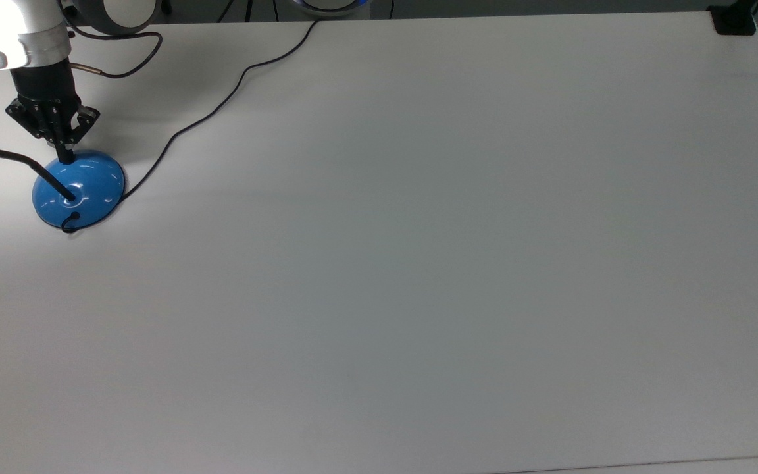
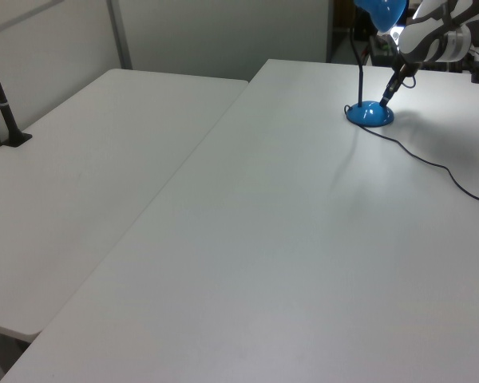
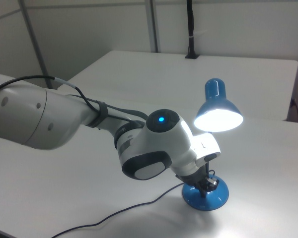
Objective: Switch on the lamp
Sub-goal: 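Press down on the switch on the lamp base with the gripper, then lift the gripper up and away from the lit lamp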
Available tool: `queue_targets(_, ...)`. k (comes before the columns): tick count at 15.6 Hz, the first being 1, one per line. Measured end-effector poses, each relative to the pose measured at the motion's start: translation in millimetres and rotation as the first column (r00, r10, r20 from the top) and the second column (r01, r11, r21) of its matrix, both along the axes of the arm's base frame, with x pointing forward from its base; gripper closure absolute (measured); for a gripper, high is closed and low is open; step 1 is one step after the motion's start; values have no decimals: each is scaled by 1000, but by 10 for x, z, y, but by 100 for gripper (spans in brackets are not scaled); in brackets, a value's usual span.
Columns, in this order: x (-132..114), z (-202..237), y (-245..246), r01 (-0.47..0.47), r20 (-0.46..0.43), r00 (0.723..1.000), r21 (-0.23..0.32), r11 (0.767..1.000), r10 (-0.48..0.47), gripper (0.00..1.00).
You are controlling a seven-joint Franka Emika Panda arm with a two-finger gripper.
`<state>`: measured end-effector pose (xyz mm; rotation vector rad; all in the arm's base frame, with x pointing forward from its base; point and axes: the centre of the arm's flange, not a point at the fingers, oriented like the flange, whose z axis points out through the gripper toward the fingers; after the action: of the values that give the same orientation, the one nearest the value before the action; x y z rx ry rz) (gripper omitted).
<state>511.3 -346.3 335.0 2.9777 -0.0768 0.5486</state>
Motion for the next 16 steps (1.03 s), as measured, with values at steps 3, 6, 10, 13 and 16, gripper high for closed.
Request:
queue_targets(3, 4, 6, -2, -21, -4, 1000, -6, 1000, 21, 99)
queue_targets(6, -25, 38, 1, -89, -50, 995, 27, 996, 90, 99)
queue_targets(10, -255, 230, -68, -190, -160, 967, 79, 979, 200, 99)
queue_targets(13, -426, 451, -69, -224, -224, 944, 110, 968, 244, 99)
queue_targets(16, -554, 736, 28, -263, -242, 923, 165, 951, 298, 99)
